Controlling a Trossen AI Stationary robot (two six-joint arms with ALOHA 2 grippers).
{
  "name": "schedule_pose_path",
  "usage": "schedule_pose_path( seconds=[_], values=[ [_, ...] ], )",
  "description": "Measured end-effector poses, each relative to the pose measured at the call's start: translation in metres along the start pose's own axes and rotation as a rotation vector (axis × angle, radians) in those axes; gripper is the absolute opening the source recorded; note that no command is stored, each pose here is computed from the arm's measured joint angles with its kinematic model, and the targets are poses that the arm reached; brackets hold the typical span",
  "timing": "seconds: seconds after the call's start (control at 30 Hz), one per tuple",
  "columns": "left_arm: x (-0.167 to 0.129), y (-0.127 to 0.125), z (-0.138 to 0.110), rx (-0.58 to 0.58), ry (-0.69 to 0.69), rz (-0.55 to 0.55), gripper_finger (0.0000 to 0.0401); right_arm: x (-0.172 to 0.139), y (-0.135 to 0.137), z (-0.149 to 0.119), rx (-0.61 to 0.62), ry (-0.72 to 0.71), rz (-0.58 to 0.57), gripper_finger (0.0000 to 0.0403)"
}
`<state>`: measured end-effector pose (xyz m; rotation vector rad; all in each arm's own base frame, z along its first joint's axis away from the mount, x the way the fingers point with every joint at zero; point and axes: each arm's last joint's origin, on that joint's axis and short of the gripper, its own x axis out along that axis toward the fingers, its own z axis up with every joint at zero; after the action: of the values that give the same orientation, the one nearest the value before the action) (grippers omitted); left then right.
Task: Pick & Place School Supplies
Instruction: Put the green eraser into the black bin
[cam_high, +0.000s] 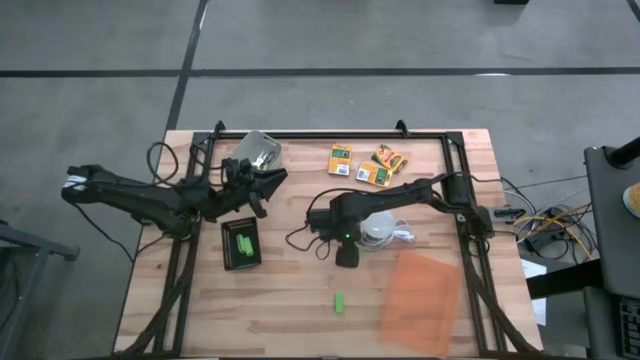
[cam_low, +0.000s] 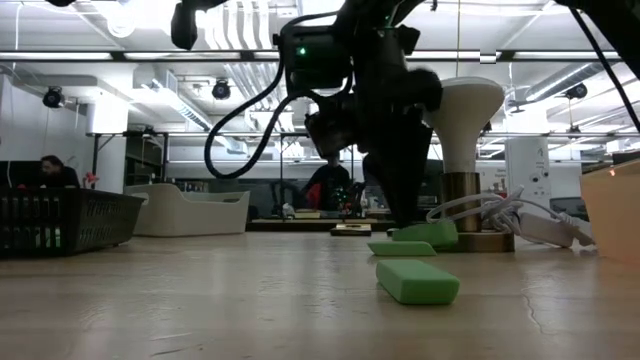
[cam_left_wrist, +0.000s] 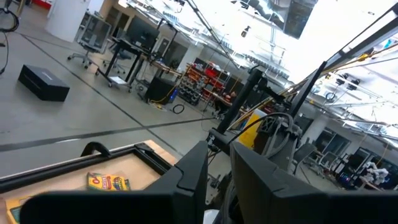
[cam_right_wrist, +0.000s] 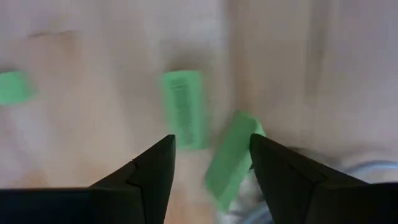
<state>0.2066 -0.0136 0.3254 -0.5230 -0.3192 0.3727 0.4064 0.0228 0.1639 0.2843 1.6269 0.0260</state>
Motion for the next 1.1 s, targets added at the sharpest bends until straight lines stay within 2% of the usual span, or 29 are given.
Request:
schedule_pose_path(
  seconds=[0.13, 0.3, 0.6, 0.93, 1.1],
  values=[
    [0.000, 0.000, 0.000, 0.001, 0.001, 0.001, 0.0076, -0.001, -0.005, 0.001, 0.007, -0.017, -0.072, 0.0205],
    [0.000, 0.000, 0.000, 0.001, 0.002, 0.002, 0.0076, -0.006, -0.002, 0.004, 0.003, -0.029, -0.024, 0.0205],
    [0.000, 0.000, 0.000, 0.003, 0.002, 0.002, 0.0076, -0.012, -0.004, 0.007, 0.010, -0.056, -0.061, 0.0205],
    [0.000, 0.000, 0.000, 0.002, 0.003, 0.002, 0.0076, -0.004, -0.006, -0.001, 0.023, 0.011, -0.068, 0.0205],
    [0.000, 0.000, 0.000, 0.002, 0.003, 0.002, 0.0076, 0.001, -0.005, -0.002, 0.035, 0.019, -0.011, 0.0205]
  ],
)
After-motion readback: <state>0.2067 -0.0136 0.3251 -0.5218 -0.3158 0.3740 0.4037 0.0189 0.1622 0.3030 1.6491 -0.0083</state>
